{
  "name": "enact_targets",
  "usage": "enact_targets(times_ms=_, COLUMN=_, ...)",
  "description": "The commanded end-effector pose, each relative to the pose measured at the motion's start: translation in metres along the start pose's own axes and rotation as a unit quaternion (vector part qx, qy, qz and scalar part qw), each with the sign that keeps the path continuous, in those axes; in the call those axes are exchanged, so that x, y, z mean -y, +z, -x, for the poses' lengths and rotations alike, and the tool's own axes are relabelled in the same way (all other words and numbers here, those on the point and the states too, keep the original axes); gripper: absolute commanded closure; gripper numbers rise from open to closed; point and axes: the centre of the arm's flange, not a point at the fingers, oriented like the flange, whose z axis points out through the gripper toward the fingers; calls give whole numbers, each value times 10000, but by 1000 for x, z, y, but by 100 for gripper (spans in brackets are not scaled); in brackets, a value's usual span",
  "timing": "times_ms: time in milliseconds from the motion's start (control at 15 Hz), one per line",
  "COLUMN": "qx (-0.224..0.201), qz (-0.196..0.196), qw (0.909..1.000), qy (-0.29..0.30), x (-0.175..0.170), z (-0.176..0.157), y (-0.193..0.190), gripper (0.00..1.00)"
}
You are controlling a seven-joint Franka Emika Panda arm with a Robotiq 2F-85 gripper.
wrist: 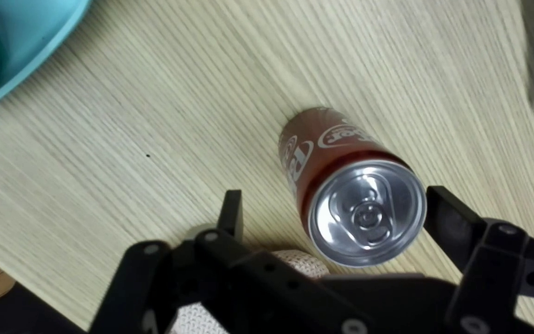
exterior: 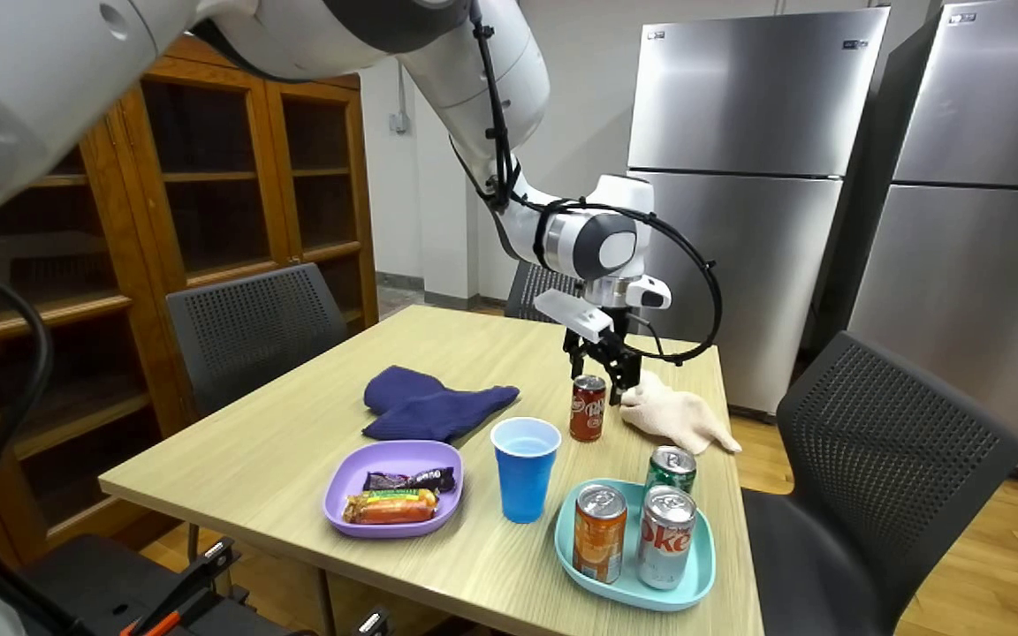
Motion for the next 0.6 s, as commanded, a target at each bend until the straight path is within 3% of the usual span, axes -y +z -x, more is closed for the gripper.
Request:
enact_targets(times_ms=0, qx=40, qz=149, qw=9999, qy=62, x=8, z=-9, y=0, gripper=0)
enact_targets(times_ms=533, qx=40, qz=166, qw=9998, qy=64, x=12, z=-10, y=6, gripper=0)
